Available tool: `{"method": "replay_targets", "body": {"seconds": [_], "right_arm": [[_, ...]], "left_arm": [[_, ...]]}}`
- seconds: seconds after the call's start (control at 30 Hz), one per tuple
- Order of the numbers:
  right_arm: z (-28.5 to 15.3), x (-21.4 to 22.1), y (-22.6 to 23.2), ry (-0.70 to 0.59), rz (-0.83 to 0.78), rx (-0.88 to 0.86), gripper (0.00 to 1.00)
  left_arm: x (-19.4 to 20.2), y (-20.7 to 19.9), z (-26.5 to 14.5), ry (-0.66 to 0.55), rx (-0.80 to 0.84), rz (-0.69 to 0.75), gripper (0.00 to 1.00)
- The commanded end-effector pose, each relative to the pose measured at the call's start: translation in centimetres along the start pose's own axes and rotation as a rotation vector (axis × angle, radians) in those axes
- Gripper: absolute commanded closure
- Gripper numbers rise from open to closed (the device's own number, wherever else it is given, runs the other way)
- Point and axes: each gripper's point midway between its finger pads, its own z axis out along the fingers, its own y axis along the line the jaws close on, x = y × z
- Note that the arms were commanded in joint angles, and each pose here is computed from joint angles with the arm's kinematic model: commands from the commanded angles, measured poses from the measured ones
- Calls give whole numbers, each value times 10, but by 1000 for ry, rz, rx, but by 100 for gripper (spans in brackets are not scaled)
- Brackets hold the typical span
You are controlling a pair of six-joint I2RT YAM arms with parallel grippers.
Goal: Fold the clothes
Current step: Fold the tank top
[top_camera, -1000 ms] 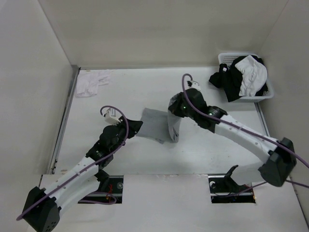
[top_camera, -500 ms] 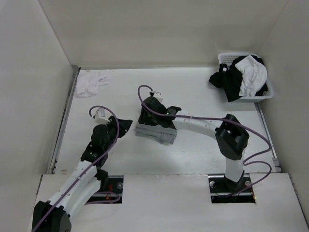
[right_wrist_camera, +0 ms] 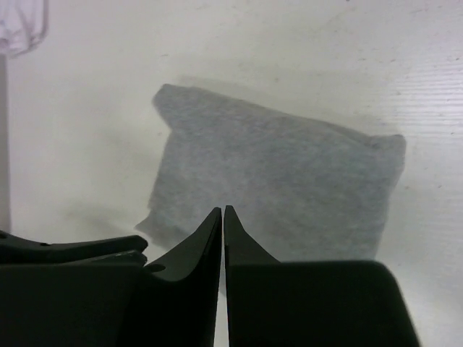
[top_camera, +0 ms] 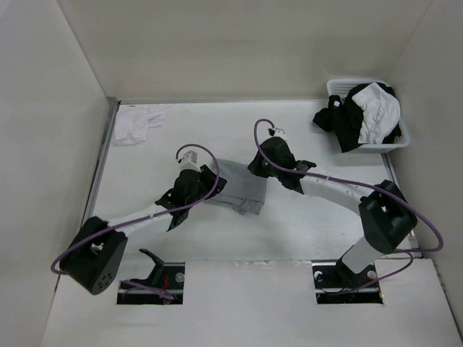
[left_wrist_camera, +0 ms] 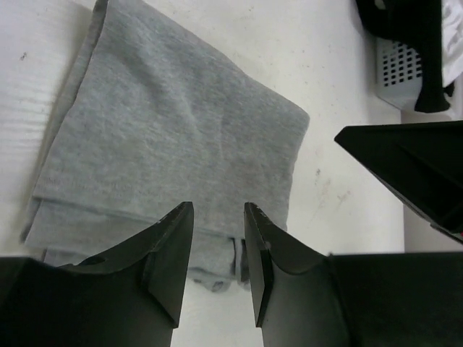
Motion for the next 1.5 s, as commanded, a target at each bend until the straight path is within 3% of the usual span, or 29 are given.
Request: {"method": "replay_targets", "body": {"seconds": [0.0,0.3,0.5,0.63,0.77,0.93,1.07,1.3,1.47], "right_arm": [[19,0,7,27,-44,-78,92],[66,-6,-50,55,76,-2,93],[78,-15,-53,39,136,-70,92],[80,-18,-54,46,194,-133,90],[67,-35,-50,12,214,-178,89],[14,-75,-29,-147,147,-248,73],[-24,-90,-34,-272,85,-224,54],[-70,-87,-65,-475,96,-147,28],[-87,-88,-103,-596,151,-76,17]], "left_arm": [[-22,-14,21,-96,37,23,67],[9,47,22,-38,-82,0,67],[21,75,14,-14,-143,-2,67],[15,68,3,-42,-107,-3,67],[-3,33,-17,-107,3,10,60],[-32,-4,-43,-202,81,80,49],[-59,-8,-60,-283,44,130,43],[-83,55,-79,-334,-184,106,38],[-99,110,-93,-362,-359,-7,37]]}}
